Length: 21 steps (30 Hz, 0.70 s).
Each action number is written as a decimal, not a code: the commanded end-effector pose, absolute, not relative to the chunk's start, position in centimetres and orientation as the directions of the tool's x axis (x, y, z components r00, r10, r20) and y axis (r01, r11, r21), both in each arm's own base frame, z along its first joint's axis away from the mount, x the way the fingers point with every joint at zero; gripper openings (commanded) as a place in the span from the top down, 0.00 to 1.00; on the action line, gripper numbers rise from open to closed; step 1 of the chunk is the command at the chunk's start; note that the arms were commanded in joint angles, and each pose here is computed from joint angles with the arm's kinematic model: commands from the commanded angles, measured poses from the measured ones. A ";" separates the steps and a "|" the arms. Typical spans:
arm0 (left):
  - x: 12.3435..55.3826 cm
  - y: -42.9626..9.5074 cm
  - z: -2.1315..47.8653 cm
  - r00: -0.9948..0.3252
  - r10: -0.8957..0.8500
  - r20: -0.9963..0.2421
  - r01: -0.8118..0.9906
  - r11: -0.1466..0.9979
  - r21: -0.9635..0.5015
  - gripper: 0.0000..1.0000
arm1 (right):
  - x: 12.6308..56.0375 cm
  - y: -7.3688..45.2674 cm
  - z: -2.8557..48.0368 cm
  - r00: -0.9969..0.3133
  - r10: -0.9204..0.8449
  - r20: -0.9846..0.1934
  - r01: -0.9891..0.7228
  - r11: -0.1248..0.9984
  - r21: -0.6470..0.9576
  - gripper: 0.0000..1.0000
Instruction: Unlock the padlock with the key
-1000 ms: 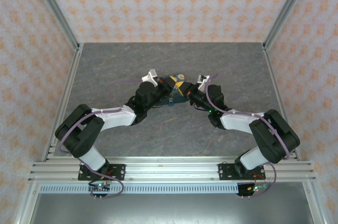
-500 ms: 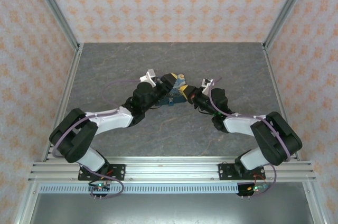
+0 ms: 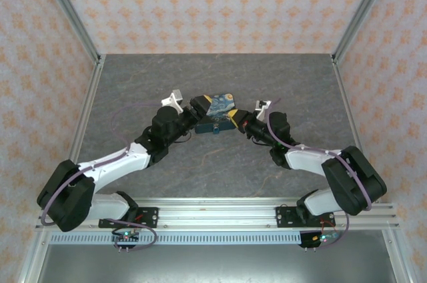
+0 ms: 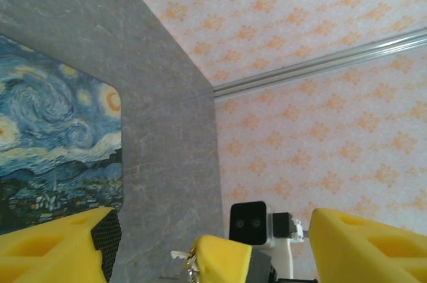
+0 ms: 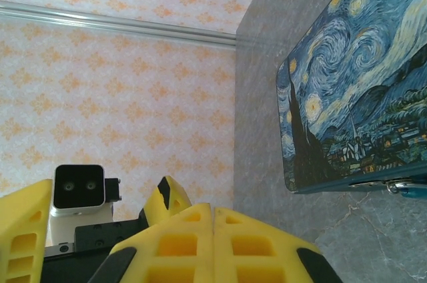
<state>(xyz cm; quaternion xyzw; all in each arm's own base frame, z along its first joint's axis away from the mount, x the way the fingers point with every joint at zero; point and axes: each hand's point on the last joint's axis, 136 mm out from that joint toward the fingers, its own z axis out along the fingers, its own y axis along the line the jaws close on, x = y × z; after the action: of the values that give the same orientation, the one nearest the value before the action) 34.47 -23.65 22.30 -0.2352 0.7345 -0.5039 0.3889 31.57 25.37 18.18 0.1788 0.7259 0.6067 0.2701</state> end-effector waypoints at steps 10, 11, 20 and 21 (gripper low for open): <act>34.6 -27.3 21.4 -0.682 -0.681 -0.267 0.039 0.331 -0.943 0.47 | 32.2 24.7 20.2 -0.756 0.642 -0.126 -0.067 0.116 0.991 1.00; 34.7 -27.8 21.3 -0.687 -0.679 -0.261 0.039 0.323 -0.945 0.48 | 32.3 24.7 20.5 -0.754 0.645 -0.126 -0.069 0.112 0.991 1.00; 36.0 -30.3 21.1 -0.685 -0.702 -0.194 0.029 0.240 -0.970 0.59 | 32.4 24.6 20.9 -0.746 0.653 -0.127 -0.074 0.109 0.991 1.00; 36.1 -30.5 21.0 -0.684 -0.705 -0.187 0.026 0.233 -0.972 0.61 | 32.4 24.6 20.9 -0.747 0.653 -0.127 -0.074 0.108 0.991 1.00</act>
<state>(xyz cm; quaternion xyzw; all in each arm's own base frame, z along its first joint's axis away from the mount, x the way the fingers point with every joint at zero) 35.21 -29.52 18.00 -0.2352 0.7544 -0.5321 0.3040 32.04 24.93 18.57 0.2172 0.7111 0.6150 0.2624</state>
